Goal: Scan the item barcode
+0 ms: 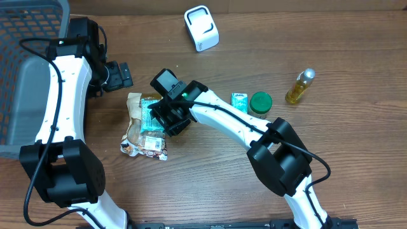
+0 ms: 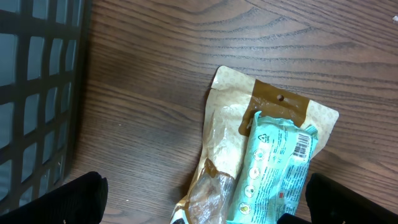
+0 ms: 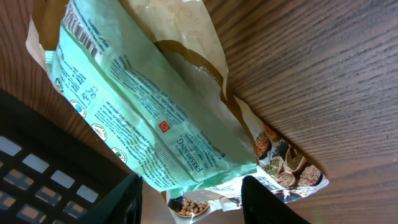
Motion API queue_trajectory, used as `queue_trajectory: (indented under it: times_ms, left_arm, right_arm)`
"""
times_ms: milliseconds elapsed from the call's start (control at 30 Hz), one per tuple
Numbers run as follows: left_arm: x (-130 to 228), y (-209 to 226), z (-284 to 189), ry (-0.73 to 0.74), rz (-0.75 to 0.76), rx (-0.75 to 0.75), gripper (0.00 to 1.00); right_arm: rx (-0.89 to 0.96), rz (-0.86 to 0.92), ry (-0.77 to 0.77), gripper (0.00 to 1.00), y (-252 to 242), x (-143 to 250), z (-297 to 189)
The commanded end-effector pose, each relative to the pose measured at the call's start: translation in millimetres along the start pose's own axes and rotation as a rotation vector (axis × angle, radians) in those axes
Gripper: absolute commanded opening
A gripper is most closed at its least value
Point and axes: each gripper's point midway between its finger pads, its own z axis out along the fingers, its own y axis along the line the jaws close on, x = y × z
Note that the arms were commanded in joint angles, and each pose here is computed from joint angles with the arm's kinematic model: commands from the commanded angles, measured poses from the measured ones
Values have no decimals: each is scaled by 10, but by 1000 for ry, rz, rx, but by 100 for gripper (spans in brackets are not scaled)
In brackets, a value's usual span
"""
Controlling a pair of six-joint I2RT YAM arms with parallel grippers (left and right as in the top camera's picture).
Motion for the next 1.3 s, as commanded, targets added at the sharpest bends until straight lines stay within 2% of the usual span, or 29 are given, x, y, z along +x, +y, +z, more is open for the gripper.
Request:
queue_trajectory:
  times_ms: [0,233,400,800,1033,1267]
  left_arm:
    - [15,-38,-19,-1,22,9,100]
    - [15,-38,-19,-1,22,9,100]
    - [15,-35,-19,-1,22,9,100]
    - [15,-35,-19,-1,22,9,100]
    - [15,-35,-19,-1,22,9,99]
    - [15,-35,-19,-1,22,9,100]
  right_arm:
    - [-36,-3,-37,49,70,83,-96]
    - [-48,21,-87,53,78,166,-18]
    - [-61,43,-155,51,90,92,45]
    - [-34,74,-160,49,18,5,268]
    - [-17,66,-163,31,-20,-1,268]
    - [-17,67,-180,35,-26,-29,265]
